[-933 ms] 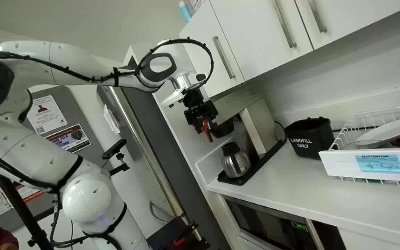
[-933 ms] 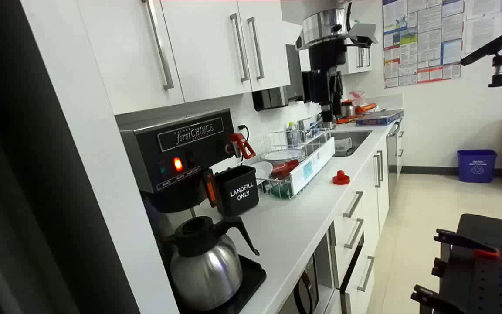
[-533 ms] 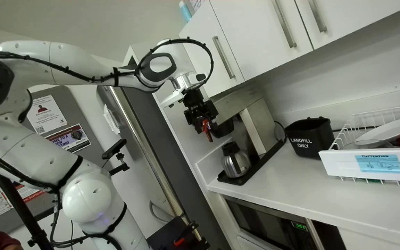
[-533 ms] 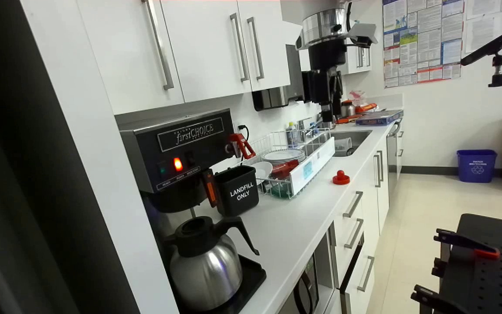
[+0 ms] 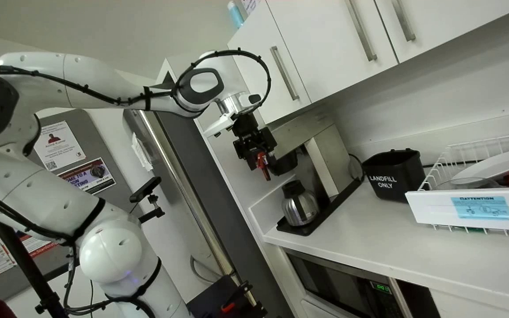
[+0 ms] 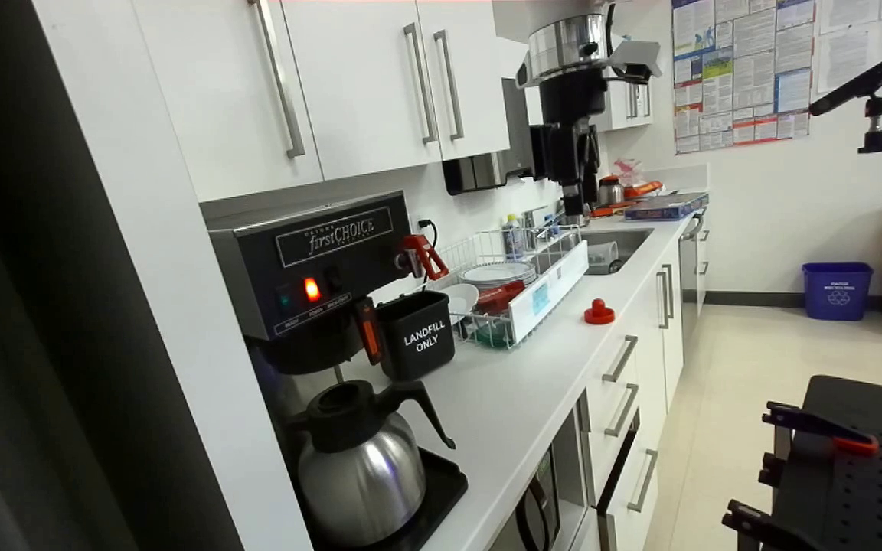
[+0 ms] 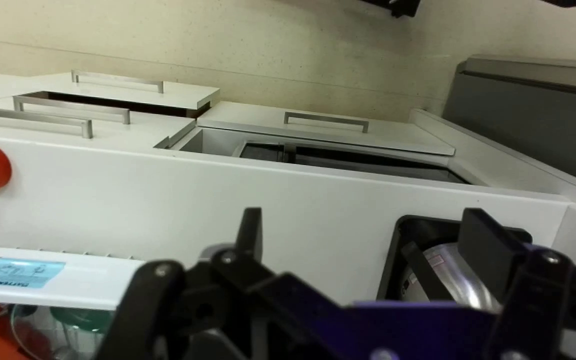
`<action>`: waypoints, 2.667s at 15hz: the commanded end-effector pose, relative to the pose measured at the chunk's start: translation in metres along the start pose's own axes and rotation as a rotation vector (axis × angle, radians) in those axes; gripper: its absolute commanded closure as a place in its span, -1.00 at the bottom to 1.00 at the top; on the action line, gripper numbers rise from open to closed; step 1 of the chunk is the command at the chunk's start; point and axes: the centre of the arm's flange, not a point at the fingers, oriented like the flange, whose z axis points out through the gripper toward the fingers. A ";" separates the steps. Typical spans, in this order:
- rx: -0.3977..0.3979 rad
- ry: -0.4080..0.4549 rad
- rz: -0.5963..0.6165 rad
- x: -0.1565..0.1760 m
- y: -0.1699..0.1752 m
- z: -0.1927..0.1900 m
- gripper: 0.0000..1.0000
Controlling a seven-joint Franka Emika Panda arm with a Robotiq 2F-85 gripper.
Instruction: Turn off the coffee maker
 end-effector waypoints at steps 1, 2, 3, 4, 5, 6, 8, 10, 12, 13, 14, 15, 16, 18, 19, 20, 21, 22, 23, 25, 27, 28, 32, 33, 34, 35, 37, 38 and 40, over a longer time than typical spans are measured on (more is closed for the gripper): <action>-0.010 0.012 -0.048 0.002 -0.054 -0.010 -1.00; -0.018 0.006 -0.045 0.001 -0.074 -0.016 -1.00; -0.041 -0.008 -0.036 -0.001 -0.096 -0.023 -1.00; -0.051 -0.021 -0.040 -0.005 -0.115 -0.029 -1.00; -0.050 -0.030 -0.058 -0.010 -0.137 -0.036 -1.00; -0.053 -0.029 -0.091 -0.013 -0.155 -0.040 -1.00; -0.020 0.007 -0.158 -0.015 -0.184 -0.048 -1.00; -0.042 0.009 -0.159 -0.015 -0.179 -0.039 -1.00; -0.038 0.019 -0.170 -0.017 -0.184 -0.043 -1.00; -0.037 0.019 -0.169 -0.016 -0.184 -0.043 -1.00; -0.036 0.019 -0.166 -0.016 -0.182 -0.043 -1.00; -0.035 0.019 -0.165 -0.016 -0.182 -0.043 -1.00; -0.051 0.023 -0.143 -0.016 -0.191 -0.043 -1.00; -0.048 0.027 -0.075 -0.018 -0.211 -0.042 -1.00; -0.041 0.043 -0.050 -0.022 -0.223 -0.043 -1.00; -0.021 0.068 -0.032 -0.025 -0.236 -0.043 -1.00; -0.025 0.078 0.004 -0.025 -0.248 -0.042 -1.00; -0.011 0.095 0.032 -0.026 -0.259 -0.041 -1.00; -0.011 0.120 0.066 -0.025 -0.268 -0.038 -1.00; 0.008 0.199 0.102 -0.016 -0.282 -0.030 -1.00; -0.005 0.191 0.070 -0.020 -0.279 -0.040 -1.00; 0.002 0.217 0.076 -0.018 -0.284 -0.038 -1.00; -0.049 0.204 0.110 -0.008 -0.285 -0.027 -0.50; -0.073 0.205 0.117 -0.004 -0.286 -0.026 -0.47; -0.094 0.213 0.123 0.001 -0.287 -0.023 -0.31; -0.103 0.216 0.130 0.005 -0.287 -0.020 -0.17; -0.108 0.243 0.141 0.015 -0.289 -0.012 0.15; -0.112 0.255 0.140 0.019 -0.289 -0.008 0.32; -0.068 0.290 0.126 0.026 -0.291 -0.004 0.63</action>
